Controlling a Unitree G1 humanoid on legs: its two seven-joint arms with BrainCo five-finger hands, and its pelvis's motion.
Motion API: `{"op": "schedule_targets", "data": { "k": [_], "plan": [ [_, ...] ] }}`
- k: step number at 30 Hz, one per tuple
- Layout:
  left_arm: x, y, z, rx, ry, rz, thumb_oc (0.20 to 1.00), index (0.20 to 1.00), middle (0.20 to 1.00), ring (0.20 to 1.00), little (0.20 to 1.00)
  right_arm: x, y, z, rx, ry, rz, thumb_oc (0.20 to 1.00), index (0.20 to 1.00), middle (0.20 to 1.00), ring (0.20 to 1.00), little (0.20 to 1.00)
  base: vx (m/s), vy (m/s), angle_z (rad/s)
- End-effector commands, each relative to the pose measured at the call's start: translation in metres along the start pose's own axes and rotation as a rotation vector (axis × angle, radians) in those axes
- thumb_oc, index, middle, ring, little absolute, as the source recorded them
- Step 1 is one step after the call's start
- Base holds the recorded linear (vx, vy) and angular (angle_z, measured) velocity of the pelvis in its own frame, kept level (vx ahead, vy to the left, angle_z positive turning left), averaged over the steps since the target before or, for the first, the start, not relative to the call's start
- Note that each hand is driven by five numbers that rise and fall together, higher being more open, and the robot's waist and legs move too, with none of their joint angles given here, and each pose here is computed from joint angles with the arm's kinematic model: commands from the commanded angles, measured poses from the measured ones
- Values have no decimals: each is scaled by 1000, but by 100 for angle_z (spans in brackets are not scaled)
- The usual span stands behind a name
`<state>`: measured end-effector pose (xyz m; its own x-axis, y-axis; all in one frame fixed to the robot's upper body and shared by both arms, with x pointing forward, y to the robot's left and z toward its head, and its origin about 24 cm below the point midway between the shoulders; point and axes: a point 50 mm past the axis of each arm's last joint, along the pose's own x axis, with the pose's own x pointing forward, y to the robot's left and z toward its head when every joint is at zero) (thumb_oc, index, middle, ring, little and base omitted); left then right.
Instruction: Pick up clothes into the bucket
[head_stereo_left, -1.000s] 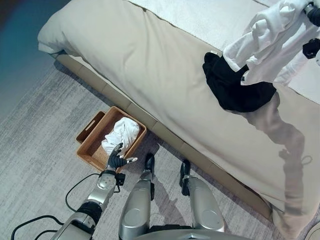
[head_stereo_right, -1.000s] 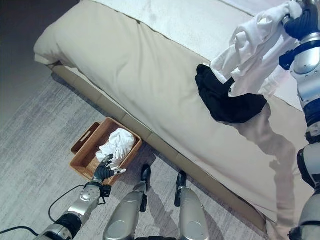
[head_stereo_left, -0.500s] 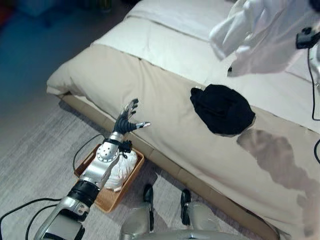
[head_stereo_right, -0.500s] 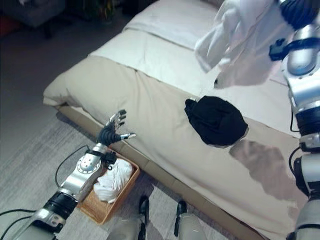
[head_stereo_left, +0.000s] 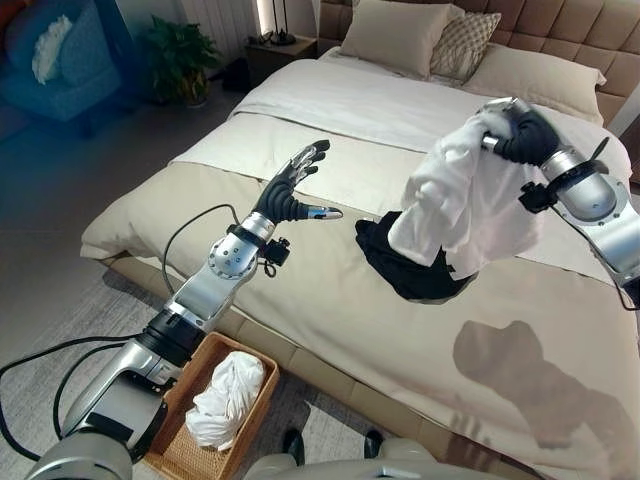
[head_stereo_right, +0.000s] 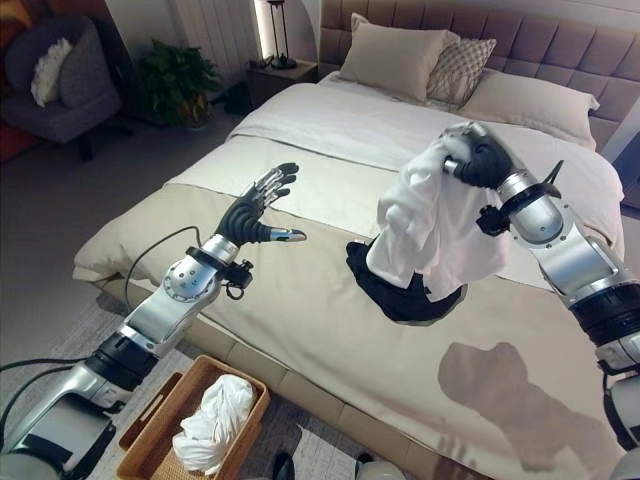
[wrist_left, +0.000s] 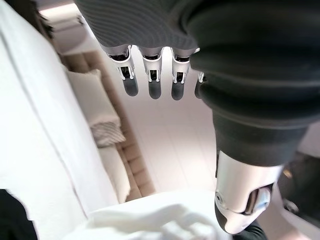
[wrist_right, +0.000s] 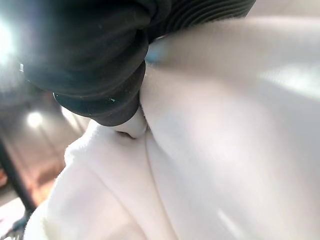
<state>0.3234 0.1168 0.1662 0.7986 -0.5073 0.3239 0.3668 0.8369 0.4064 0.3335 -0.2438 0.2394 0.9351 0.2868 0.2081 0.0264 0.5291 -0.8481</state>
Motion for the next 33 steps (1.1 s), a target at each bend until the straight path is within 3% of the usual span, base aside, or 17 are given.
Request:
{"op": "schedule_targets", "data": {
  "k": [1, 17, 24, 33],
  "plan": [
    [13, -2, 14, 22, -51, -66, 1000, 1000, 1000, 1000, 1000, 2, -1, 24, 1, -107, 43, 200, 200, 200, 200, 200, 0, 0, 0],
    [44, -62, 17, -133, -15, -260, 1000, 1000, 1000, 1000, 1000, 7, 34, 89, 188, -403, 141, 200, 200, 200, 200, 200, 0, 0, 0],
    [46, -97, 26, -292, 31, -466, 1000, 1000, 1000, 1000, 1000, 7, 40, 109, 254, -486, 146, 200, 200, 200, 200, 200, 0, 5, 2],
    [59, -108, 20, -208, 47, -390, 1000, 1000, 1000, 1000, 1000, -2, 34, 125, 298, -581, 51, 200, 200, 200, 200, 200, 1, 4, 2]
  ]
}}
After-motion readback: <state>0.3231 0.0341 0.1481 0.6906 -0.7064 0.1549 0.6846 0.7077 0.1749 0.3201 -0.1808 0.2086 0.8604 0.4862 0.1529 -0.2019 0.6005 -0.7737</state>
